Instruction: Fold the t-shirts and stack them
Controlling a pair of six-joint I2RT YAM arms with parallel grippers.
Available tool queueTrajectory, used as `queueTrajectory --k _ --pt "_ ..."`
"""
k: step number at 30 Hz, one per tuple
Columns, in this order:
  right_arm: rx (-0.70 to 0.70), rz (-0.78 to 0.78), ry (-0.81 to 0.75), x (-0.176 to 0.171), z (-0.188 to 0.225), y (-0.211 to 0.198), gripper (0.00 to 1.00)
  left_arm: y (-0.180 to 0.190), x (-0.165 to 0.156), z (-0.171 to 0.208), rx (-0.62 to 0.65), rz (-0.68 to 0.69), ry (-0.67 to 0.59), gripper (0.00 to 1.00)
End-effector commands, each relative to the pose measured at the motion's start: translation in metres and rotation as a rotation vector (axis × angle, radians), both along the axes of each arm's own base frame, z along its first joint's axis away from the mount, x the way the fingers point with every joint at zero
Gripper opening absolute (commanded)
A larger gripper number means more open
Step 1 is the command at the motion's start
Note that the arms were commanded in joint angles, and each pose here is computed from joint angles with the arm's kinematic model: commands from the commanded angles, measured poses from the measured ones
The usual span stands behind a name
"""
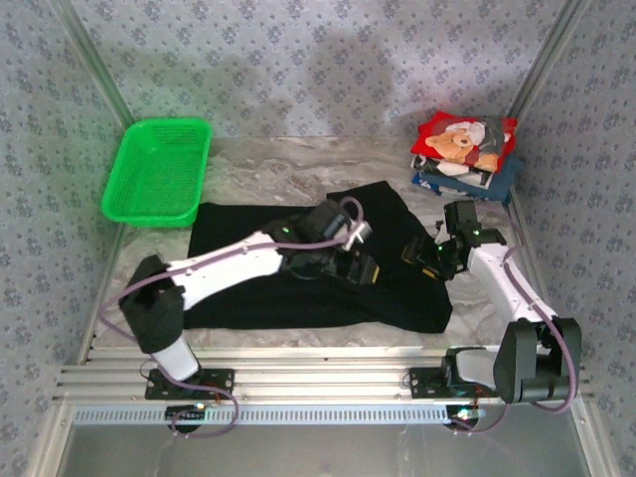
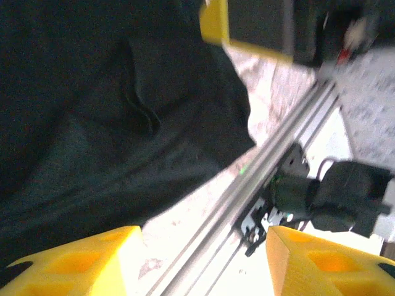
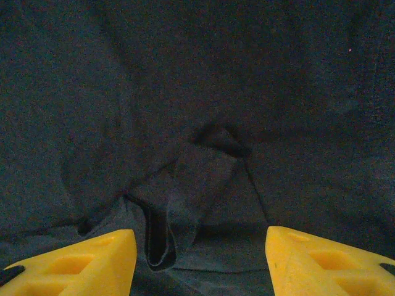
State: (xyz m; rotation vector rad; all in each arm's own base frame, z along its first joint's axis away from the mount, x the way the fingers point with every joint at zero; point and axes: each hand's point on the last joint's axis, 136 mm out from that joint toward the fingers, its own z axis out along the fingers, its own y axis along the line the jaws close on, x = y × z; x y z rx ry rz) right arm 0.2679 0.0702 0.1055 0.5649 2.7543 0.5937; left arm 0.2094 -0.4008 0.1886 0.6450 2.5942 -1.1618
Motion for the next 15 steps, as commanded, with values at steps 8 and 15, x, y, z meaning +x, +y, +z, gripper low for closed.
queueTrajectory --k 8,15 --pt "0.034 0.044 -0.040 -0.001 0.001 0.010 0.61 0.007 0.025 -0.029 0.067 -0.171 -0.022 0.56" --pt "0.042 0.098 -0.051 -0.003 0.006 0.019 0.62 0.006 0.031 -0.077 0.162 -0.250 0.020 0.54"
